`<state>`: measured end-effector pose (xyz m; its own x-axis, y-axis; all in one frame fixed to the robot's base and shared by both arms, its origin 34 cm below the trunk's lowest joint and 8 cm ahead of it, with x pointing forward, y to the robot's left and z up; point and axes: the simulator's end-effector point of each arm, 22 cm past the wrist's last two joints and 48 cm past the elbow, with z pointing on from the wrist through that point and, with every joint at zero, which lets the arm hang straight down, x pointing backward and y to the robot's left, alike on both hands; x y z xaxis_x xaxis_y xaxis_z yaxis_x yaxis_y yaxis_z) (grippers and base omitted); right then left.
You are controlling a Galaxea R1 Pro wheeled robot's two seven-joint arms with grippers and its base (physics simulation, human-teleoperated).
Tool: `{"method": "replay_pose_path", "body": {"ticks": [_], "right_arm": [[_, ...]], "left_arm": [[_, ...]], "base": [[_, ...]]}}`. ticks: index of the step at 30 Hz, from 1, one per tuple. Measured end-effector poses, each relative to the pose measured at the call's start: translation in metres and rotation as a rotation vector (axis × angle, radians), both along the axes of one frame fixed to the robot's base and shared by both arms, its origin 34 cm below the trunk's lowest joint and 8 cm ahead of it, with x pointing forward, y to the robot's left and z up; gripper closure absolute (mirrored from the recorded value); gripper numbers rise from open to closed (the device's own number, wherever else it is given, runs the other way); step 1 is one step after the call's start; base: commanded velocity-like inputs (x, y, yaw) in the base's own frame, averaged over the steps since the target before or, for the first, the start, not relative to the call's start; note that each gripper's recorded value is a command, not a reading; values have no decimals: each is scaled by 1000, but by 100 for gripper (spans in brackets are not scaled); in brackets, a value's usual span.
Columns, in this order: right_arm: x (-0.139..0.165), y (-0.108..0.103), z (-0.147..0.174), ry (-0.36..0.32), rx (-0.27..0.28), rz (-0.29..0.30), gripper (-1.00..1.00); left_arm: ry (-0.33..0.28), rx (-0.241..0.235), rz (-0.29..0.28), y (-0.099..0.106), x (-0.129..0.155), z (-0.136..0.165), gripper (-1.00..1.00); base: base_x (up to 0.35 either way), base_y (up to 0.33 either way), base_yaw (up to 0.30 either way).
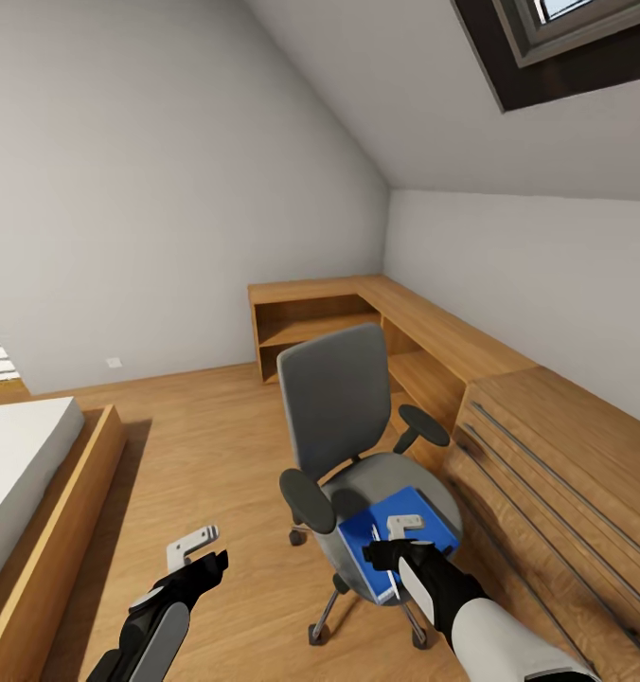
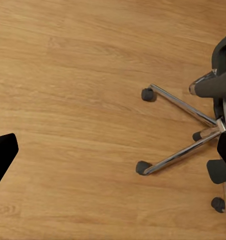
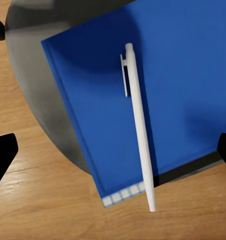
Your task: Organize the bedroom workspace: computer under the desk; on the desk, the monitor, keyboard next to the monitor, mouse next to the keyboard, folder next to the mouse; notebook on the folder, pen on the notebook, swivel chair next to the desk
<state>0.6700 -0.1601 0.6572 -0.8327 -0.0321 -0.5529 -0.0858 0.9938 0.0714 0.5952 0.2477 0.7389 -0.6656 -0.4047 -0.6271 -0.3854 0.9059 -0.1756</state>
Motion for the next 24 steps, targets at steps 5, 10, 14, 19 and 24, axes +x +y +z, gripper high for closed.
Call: {"method": "replay_pose_path", "body": {"ticks": [5,10,14,19,24], "right_arm": [[1,0,1,-7,0,0,-100],[6,-4,3,-32,-2,-4,-100],[12,-12,7,-67,-10,-12,-100],[18,-14,11,-100,-17,-6,-100],[24,-15,15,-138,-31,10,-100]], "left_arm": [[-1,2,0,0,0,0,-100],[-1,3,-2,0,0,0,-100],[-2,3,-3,0,0,0,-100],[-2,4,-4,-1,0,0,-100],[-1,6,-4,-2,0,0,-100]], "base": [[0,0,0],[0,0,0],[0,0,0],[0,0,0],[0,0,0]]}}
